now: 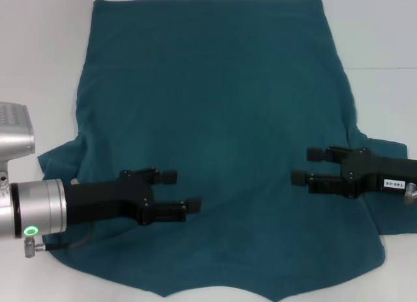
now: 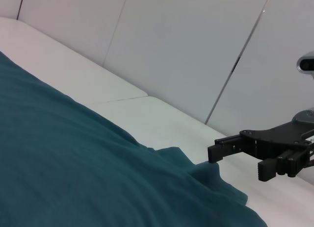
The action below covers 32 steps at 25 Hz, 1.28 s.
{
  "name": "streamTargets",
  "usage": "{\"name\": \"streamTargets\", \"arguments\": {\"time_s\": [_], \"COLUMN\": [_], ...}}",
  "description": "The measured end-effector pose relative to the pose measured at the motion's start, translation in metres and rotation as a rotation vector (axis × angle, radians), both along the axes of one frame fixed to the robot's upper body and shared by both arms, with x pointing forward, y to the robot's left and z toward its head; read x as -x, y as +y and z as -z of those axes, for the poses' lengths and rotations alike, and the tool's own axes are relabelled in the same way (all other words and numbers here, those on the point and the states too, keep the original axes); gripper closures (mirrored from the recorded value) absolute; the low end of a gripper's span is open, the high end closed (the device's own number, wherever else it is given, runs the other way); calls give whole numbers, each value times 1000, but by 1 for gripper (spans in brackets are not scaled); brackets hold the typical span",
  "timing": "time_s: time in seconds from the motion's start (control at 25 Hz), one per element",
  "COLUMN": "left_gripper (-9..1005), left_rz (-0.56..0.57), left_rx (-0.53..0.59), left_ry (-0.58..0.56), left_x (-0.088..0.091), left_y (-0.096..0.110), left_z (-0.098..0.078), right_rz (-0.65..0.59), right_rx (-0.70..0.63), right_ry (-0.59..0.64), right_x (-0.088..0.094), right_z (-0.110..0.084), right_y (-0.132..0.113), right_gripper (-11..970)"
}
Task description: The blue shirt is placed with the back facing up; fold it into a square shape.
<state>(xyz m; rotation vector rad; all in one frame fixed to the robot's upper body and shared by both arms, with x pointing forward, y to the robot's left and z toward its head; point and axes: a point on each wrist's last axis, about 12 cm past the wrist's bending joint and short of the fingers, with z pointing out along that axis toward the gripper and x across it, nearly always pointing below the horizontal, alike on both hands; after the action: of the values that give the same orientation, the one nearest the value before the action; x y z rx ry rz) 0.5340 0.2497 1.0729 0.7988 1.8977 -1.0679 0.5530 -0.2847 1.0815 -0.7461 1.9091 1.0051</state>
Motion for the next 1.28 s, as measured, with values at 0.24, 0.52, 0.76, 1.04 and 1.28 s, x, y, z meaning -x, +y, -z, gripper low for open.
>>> {"name": "streamTargets", "arguments": {"time_s": [0.24, 0.52, 0.76, 1.04, 1.28], "left_gripper": [62, 62, 63, 63, 63], "left_rz": [1, -20, -147, -334, -459], "left_rx": [0, 13, 20, 82, 91], "left_ry": [-2, 6, 42, 86, 100], "left_x": [-1, -2, -6, -5, 6], "left_y": [0, 1, 10, 37, 69], "left_z": [0, -1, 4, 8, 9], "right_rz": [-1, -2, -1, -9, -10], "right_rx": [-2, -10, -14, -36, -46], "right_ry": [2, 5, 5, 3, 13], "right_x": [0, 1, 1, 2, 1], "right_z": [0, 2, 2, 2, 2], "right_y": [0, 3, 5, 11, 15], "right_gripper": [59, 60, 59, 60, 60]}}
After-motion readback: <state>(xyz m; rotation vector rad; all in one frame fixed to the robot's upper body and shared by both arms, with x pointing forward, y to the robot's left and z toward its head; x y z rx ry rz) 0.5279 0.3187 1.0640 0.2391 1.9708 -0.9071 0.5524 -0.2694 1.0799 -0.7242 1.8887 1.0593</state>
